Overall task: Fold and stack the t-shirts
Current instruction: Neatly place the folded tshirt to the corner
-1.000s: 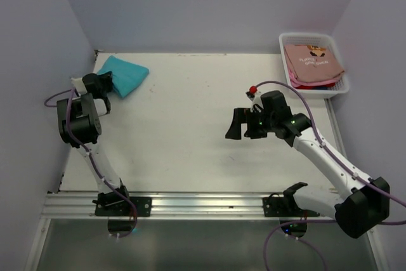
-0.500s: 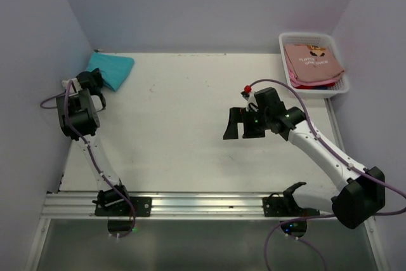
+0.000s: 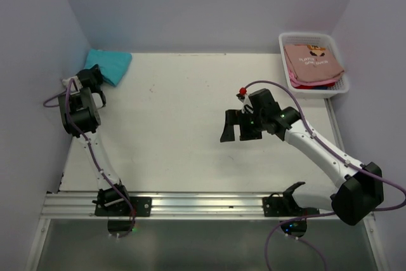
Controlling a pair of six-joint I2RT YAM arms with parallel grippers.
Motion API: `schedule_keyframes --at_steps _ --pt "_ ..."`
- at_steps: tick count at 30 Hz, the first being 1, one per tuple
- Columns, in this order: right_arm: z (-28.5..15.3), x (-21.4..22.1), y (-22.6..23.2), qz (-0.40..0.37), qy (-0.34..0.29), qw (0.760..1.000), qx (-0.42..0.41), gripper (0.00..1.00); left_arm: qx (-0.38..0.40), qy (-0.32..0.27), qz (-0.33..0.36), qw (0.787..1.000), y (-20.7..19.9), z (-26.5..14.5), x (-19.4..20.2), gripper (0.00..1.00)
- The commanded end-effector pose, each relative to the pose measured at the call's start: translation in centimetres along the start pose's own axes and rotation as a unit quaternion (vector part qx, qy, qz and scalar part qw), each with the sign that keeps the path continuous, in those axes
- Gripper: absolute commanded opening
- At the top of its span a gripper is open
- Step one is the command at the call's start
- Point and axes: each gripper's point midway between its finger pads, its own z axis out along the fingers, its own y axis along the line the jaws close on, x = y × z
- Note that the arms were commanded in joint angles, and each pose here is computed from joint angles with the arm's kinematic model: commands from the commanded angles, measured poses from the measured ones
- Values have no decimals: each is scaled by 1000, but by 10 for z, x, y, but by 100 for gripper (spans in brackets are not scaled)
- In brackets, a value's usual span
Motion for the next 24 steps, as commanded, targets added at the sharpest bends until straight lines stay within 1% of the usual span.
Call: schedule_keyframes --at_steps 1,2,4,5,7,8,9,10,11,12,13,14,15,16,17,18,19,20,21,22,23,24 --pt "-5 -10 12 -6 -20 1000 -9 99 21 16 -32 999 -12 -2 -3 13" --pt "-4 -9 11 -6 -18 1000 -8 99 20 23 -34 999 -12 -3 1 32" --pt "-5 -9 11 -8 -22 1000 -6 99 26 33 -38 998 -15 -4 8 58" --pt "-5 -9 11 -9 -23 1000 -7 99 30 48 -38 998 -18 -5 15 77" --pt "-4 -6 10 -10 -23 1000 -8 99 51 55 -41 996 -35 -13 19 86" --pt "-3 -4 8 -9 -23 1000 -7 99 41 57 -42 997 -26 -22 21 95" --pt "-3 -3 8 -7 -24 1000 -7 99 70 58 -43 995 -52 -34 21 97" --pt "-3 -4 8 -9 -29 999 -12 99 56 62 -40 996 -39 -45 24 98" --pt "0 0 7 -6 -27 1000 -12 99 56 63 -37 996 -42 -53 23 98" --pt "0 1 6 -6 -27 1000 -14 99 71 65 -32 995 -62 -67 23 98" --pt "1 0 8 -8 -30 999 -19 99 48 67 -28 996 -44 -82 25 98" --pt "3 3 6 -8 -27 999 -18 99 45 66 -24 997 -44 -92 24 98" --pt "4 3 6 -9 -29 999 -22 99 63 64 -17 996 -66 -111 22 98" --pt "5 2 8 -12 -33 999 -27 99 61 63 -12 996 -67 -123 21 98" --pt "6 3 7 -12 -33 999 -28 99 39 55 -4 998 -48 -138 17 99" --pt "6 3 8 -13 -34 999 -32 99 57 51 14 997 -70 -157 15 99" --pt "7 2 10 -18 -38 998 -39 99 54 44 23 997 -71 -167 11 99" --pt "9 3 9 -19 -38 998 -40 99 45 41 36 998 -63 -178 11 99" --pt "10 5 9 -19 -37 998 -43 99 60 40 50 996 -79 -192 7 99" --pt "10 3 11 -23 -43 998 -49 99 58 49 58 995 -77 -202 9 99" --pt "12 4 10 -23 -43 998 -49 99 70 56 65 994 -84 -211 10 99" --pt "12 3 10 -26 -47 997 -51 99 104 63 85 989 -106 -227 11 98"
